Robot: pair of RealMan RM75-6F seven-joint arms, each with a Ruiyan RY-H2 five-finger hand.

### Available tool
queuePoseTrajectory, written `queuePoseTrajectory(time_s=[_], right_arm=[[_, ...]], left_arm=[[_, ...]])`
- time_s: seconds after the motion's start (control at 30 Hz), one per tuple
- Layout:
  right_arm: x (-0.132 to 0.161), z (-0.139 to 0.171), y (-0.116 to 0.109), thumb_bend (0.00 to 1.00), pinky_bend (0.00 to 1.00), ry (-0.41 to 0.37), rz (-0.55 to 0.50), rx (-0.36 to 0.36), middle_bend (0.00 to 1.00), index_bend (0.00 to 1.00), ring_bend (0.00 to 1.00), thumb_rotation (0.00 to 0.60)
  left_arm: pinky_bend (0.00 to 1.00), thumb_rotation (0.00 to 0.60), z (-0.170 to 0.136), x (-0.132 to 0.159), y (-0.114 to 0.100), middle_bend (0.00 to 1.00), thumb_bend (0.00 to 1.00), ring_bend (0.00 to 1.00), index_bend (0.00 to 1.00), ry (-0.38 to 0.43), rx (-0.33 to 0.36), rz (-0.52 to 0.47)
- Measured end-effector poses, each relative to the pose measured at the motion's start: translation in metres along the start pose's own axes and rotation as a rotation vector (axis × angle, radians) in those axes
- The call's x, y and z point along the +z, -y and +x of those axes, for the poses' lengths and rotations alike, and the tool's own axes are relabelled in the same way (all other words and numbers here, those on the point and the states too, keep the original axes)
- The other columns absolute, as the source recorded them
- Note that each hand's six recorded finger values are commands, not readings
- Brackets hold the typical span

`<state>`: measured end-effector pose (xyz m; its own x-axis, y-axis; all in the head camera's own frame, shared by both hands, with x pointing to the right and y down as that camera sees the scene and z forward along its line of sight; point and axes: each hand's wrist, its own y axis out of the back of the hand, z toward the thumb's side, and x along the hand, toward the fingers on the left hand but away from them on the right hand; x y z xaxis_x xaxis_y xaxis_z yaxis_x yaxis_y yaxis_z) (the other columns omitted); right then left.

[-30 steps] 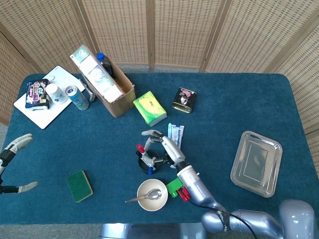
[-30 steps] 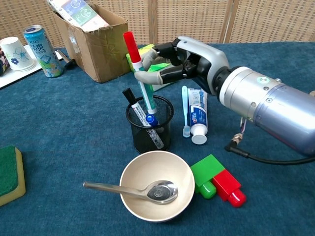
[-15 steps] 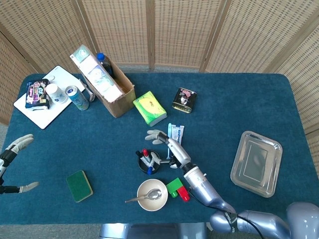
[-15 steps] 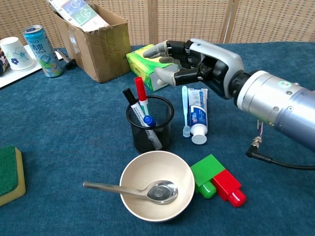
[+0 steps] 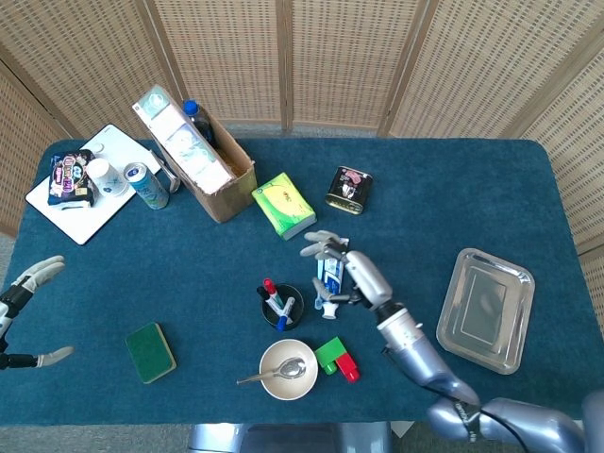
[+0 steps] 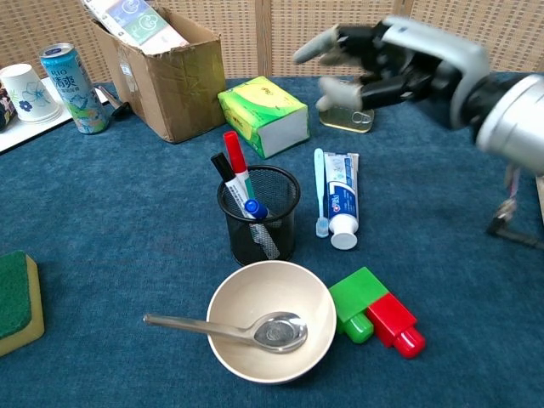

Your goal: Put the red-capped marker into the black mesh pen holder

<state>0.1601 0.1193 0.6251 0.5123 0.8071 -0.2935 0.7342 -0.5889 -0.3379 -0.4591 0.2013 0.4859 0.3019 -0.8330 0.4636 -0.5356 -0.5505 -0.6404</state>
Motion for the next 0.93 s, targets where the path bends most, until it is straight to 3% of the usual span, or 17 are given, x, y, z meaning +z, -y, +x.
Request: queuePoseTrajectory(time_s=[0.17, 0.47, 0.67, 0.93], right_arm=[[-0.023, 0.019, -0.072, 0.53, 0.3, 0.023, 0.3, -0.095, 0.18, 0.31, 0.09, 0.6], [-0.071, 0.079, -0.167, 0.52, 0.26, 0.127, 0.72, -0.261, 0.17, 0.31, 0.09, 0.6], [-0.083, 0.126, -0.19, 0.49, 0.18, 0.217, 0.88, -0.307, 0.15, 0.31, 0.02, 0.6], [-0.086, 0.192, -0.175, 0.42, 0.09, 0.326, 0.953, -0.335, 0.09, 0.3, 0.0, 0.6]], left_arm=[[0.17, 0.6, -0.004, 0.001, -0.002, 0.0, 0.17, 0.0, 0.07, 0.003, 0.007, 0.013], [0.16, 0.6, -0.007, -0.002, 0.001, 0.0, 0.17, 0.0, 0.07, -0.029, 0.013, 0.067], [0.11, 0.6, -0.011, -0.009, 0.0, 0.0, 0.17, 0.0, 0.08, -0.077, 0.036, 0.14], [0.06, 0.6, -0.032, -0.029, -0.01, 0.0, 0.17, 0.0, 0.09, -0.23, 0.151, 0.416]])
